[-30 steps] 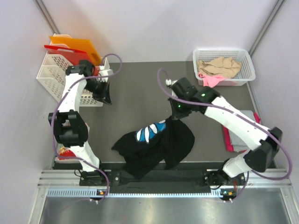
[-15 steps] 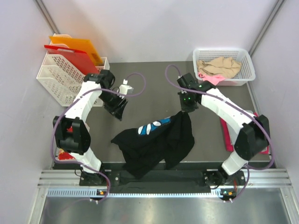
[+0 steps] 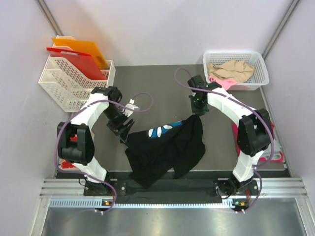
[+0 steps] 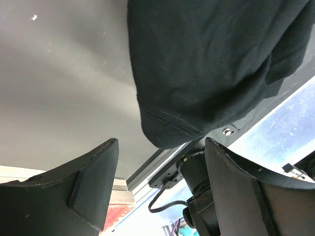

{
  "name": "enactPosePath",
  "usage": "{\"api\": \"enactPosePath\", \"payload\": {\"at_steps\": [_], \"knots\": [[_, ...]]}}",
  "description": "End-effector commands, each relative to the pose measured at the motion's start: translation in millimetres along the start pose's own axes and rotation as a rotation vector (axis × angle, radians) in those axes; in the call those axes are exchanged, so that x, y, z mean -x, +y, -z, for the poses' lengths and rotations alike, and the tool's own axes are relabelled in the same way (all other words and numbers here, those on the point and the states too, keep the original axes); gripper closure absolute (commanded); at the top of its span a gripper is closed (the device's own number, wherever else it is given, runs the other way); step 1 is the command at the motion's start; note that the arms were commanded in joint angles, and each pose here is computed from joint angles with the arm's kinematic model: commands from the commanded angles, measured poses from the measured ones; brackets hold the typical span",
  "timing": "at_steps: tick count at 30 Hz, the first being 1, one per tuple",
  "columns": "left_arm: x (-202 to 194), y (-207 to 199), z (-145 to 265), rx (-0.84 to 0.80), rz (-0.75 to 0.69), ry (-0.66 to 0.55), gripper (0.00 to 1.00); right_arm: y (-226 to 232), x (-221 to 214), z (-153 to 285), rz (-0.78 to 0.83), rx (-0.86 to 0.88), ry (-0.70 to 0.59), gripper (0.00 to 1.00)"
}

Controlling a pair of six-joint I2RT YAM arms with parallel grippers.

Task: Fold and stack the t-shirts
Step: Flatten out the tshirt

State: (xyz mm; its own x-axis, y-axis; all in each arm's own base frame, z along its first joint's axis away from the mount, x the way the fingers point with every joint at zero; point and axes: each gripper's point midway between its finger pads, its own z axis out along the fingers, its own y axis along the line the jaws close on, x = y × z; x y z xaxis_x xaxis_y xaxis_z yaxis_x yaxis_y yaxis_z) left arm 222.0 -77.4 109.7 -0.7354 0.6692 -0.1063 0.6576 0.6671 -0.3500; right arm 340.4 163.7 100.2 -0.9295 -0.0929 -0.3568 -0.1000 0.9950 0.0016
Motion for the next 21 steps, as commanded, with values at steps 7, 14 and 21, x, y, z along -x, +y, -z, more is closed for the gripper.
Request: {"api": "enactPosePath", "payload": {"at_steps": [7,14,21], "knots": [[-24,-44,4,-0.159,0.031,0.093,0.25,3,29,12,-0.01,0.03,-0.084,1.0],[-37,-45,-9,-0.194,0.062,0.162,0.27,-2,34,24,-0.012,0.024,-0.108,1.0],[-32,-46,-12,-0.217,0.073,0.154,0.77,-13,30,31,-0.028,0.021,-0.116,1.0]]}}
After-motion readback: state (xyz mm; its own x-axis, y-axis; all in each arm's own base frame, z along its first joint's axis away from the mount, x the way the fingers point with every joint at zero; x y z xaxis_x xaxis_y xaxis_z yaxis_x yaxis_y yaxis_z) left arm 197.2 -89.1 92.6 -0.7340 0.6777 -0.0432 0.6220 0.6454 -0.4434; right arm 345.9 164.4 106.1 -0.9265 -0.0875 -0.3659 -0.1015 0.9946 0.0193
